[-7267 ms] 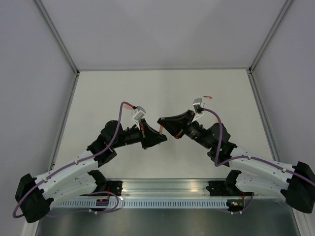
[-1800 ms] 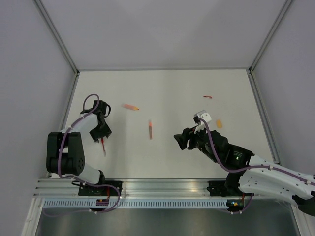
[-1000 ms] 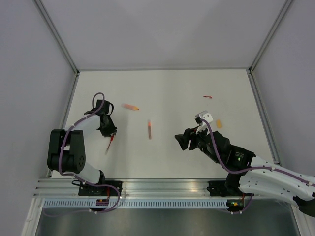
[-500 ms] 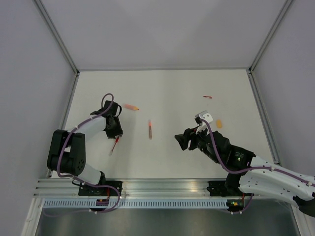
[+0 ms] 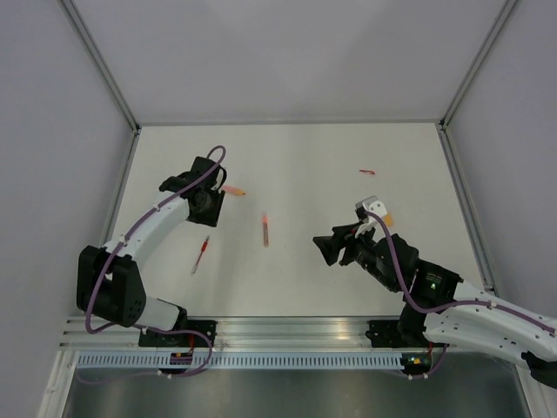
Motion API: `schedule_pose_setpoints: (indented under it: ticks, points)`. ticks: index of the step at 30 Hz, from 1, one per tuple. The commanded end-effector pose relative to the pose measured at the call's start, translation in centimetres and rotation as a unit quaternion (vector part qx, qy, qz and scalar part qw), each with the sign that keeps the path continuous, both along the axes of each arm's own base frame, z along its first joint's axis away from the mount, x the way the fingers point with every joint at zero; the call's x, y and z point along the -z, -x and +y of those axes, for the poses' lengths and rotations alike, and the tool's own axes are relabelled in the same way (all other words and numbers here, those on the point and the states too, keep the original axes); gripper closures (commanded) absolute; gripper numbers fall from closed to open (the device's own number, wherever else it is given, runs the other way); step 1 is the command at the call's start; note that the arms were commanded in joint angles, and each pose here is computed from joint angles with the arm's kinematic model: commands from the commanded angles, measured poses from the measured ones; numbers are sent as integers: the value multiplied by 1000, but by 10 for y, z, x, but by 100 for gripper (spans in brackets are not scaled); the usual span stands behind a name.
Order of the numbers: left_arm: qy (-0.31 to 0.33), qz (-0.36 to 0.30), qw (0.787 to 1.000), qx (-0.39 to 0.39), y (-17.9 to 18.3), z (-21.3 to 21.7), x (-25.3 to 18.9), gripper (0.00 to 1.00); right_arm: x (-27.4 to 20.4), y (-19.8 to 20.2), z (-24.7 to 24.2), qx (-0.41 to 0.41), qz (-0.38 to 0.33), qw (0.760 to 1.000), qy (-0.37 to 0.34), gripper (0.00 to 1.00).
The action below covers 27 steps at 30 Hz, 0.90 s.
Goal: Insert the pens into the pen caps
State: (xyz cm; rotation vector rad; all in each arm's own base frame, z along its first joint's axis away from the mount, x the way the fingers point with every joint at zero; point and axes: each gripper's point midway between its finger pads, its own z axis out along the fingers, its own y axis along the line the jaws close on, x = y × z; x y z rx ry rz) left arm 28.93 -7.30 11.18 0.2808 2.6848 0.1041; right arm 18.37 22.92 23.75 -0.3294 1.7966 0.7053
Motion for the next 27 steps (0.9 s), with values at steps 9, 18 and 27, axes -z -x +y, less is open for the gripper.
schedule_pose_setpoints:
  ticks: [9,18,27]
  points:
    - [-56,46,993,89,21,23,41,53,-10,4,-3,-9,-12,1000,-15,32]
    - [-53,115,986,107,31,19,83,61,-14,6,-6,-10,-16,1000,-23,32]
    - [-81,140,980,117,37,29,102,63,-13,6,-4,-12,-13,1000,-20,32]
